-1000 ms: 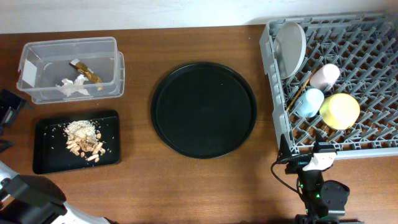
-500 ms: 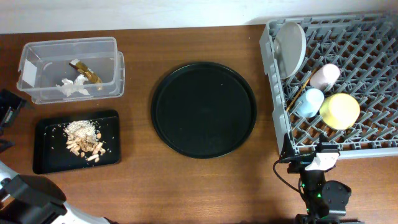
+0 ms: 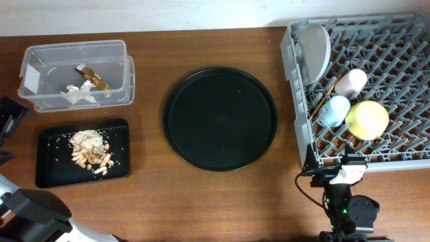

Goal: Sort waste into correct bins and load items into the dishwasher rack

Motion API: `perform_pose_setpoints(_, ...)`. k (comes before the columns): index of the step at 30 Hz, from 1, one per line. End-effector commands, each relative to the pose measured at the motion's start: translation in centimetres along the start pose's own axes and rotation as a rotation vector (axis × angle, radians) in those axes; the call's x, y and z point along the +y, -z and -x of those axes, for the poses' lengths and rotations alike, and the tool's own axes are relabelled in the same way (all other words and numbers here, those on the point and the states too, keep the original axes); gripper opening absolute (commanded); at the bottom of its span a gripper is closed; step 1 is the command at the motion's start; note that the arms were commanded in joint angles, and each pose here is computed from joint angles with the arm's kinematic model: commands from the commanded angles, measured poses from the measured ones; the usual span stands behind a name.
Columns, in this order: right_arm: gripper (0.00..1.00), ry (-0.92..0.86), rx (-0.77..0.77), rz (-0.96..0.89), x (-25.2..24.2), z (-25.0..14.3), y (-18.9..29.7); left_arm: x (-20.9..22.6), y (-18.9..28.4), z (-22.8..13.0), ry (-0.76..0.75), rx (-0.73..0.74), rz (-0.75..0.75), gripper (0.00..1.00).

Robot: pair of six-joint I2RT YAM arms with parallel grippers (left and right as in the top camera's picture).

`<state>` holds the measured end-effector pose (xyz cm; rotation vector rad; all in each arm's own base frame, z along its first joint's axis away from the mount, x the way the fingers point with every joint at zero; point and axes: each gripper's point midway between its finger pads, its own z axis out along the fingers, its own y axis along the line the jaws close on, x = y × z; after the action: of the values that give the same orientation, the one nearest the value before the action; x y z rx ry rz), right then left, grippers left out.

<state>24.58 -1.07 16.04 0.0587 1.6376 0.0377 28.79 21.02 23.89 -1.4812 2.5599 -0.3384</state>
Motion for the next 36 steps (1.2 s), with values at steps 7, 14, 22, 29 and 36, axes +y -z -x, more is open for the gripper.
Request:
perform_pose_setpoints(7,0.98,-0.007,0.000,-0.021,-0.4,-0.2,0.0,0.0,0.5,-0.3,-0.009,-0.010,-0.010,0.99)
perform_pose_setpoints(14,0.98,-0.007,0.000,-0.021,-0.4,-0.2,0.0,2.3,1.7,-0.8,-0.015,-0.069,0.118,0.99)
perform_pose_setpoints(22,0.98,-0.007,0.000,-0.021,-0.4,-0.2,0.0,2.3,3.3,-5.7,-0.080,-0.169,0.083,0.99)
perform_pose_setpoints(29,0.98,-0.007,0.000,-0.021,-0.4,-0.2,0.0,-1.4,-0.4,-11.0,-0.354,-0.373,-0.067,0.99)
perform_pose_setpoints(36,0.98,-0.007,0.000,-0.021,-0.4,-0.2,0.0,-4.1,-6.1,-16.3,-0.613,-0.530,-0.273,0.99)
